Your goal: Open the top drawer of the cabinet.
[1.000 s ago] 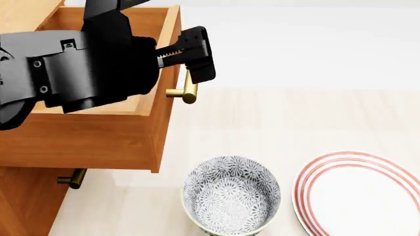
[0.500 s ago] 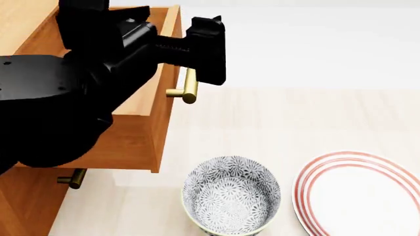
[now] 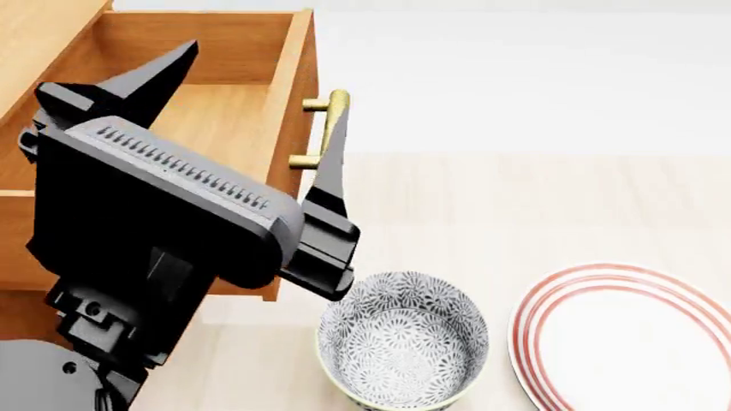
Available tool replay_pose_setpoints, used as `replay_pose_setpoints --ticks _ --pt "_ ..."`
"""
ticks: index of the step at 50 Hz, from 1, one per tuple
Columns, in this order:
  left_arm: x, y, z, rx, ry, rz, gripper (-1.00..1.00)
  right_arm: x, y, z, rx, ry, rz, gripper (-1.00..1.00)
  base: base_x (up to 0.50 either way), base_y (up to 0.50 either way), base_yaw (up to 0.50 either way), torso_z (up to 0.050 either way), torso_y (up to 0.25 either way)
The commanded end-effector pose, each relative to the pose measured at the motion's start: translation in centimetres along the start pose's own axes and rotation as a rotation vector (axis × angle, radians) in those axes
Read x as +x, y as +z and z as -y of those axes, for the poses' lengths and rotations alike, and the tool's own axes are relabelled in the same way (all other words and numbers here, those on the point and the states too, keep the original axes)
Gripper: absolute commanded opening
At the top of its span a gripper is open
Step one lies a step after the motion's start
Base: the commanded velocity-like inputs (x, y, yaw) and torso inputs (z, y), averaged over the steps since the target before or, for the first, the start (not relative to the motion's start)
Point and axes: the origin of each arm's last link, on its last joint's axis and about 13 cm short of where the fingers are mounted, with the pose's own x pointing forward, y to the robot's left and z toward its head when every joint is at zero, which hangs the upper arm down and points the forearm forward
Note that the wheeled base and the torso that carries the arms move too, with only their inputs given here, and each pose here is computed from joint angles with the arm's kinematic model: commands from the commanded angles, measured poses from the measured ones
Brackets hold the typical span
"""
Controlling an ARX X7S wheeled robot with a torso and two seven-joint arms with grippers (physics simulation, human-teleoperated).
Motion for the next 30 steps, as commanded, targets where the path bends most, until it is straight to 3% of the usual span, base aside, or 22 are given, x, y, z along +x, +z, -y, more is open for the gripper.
replay_pose_setpoints --ticks 1,11,12,17,18,19,30 --pt "-1.9 -2.1 0.2 0.085 0.029 0.086 1.0 0.4 0.1 0.0 0.011 -0.004 0.009 1.0 0.0 0.0 0.0 0.0 0.0" --pt "-2.7 -4.3 0.0 0.117 0.06 0.095 1.0 0.3 0.2 0.0 0.012 -0.006 0.009 1.0 0.0 0.0 0.0 0.0 0.0" --pt "-3.2 -4.8 0.0 0.173 0.081 0.147 1.0 0.4 0.1 0.0 0.015 -0.011 0.01 1.0 0.0 0.0 0.0 0.0 0.0" --pt "-4.3 -6.2 -0.2 0.185 0.096 0.146 1.0 0.3 0.1 0.0 0.015 -0.013 0.011 1.0 0.0 0.0 0.0 0.0 0.0" --pt "-4.4 -6.4 -0.2 0.197 0.1 0.146 1.0 0.3 0.1 0.0 0.015 -0.014 0.01 1.0 0.0 0.0 0.0 0.0 0.0" --pt "-4.8 -7.1 -0.4 0.257 0.129 0.17 1.0 0.3 0.0 0.0 0.016 -0.016 0.01 1.0 0.0 0.0 0.0 0.0 0.0" --pt "-8.0 -11.3 -1.7 0.354 0.251 0.236 1.0 0.5 0.8 0.3 0.065 -0.04 0.07 1.0 0.0 0.0 0.0 0.0 0.0"
